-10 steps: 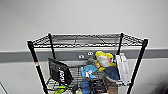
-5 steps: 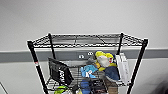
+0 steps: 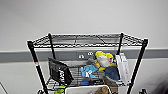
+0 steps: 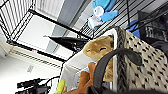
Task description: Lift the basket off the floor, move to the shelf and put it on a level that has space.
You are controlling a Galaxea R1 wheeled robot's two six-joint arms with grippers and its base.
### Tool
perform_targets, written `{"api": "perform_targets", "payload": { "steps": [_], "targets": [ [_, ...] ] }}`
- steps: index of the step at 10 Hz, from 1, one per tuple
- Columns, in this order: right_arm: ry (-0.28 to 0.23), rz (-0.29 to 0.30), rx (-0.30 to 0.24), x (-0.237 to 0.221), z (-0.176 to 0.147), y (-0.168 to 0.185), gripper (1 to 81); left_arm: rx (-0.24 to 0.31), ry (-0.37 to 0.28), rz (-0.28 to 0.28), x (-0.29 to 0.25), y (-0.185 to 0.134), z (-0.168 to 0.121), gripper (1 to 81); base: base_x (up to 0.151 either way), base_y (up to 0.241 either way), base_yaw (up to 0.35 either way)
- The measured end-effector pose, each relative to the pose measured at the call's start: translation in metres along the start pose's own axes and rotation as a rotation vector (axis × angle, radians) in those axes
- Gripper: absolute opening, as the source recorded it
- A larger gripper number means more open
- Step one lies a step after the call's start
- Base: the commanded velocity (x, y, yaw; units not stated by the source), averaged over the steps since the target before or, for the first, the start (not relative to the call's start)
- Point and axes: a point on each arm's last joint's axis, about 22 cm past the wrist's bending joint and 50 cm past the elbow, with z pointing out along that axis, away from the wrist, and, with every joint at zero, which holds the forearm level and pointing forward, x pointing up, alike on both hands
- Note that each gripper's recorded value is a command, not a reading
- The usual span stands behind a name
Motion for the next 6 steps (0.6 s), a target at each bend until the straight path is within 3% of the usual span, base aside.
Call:
{"api": "perform_targets", "payload": {
  "steps": [6],
  "targets": [
    [0.0, -0.019, 0.07, 0.016, -0.015, -0.059, 1.0, -0.054, 0.018, 0.025, 0.022, 0.054, -0.02, 1.0, 0.0, 0.0, 0.0]
  ]
}}
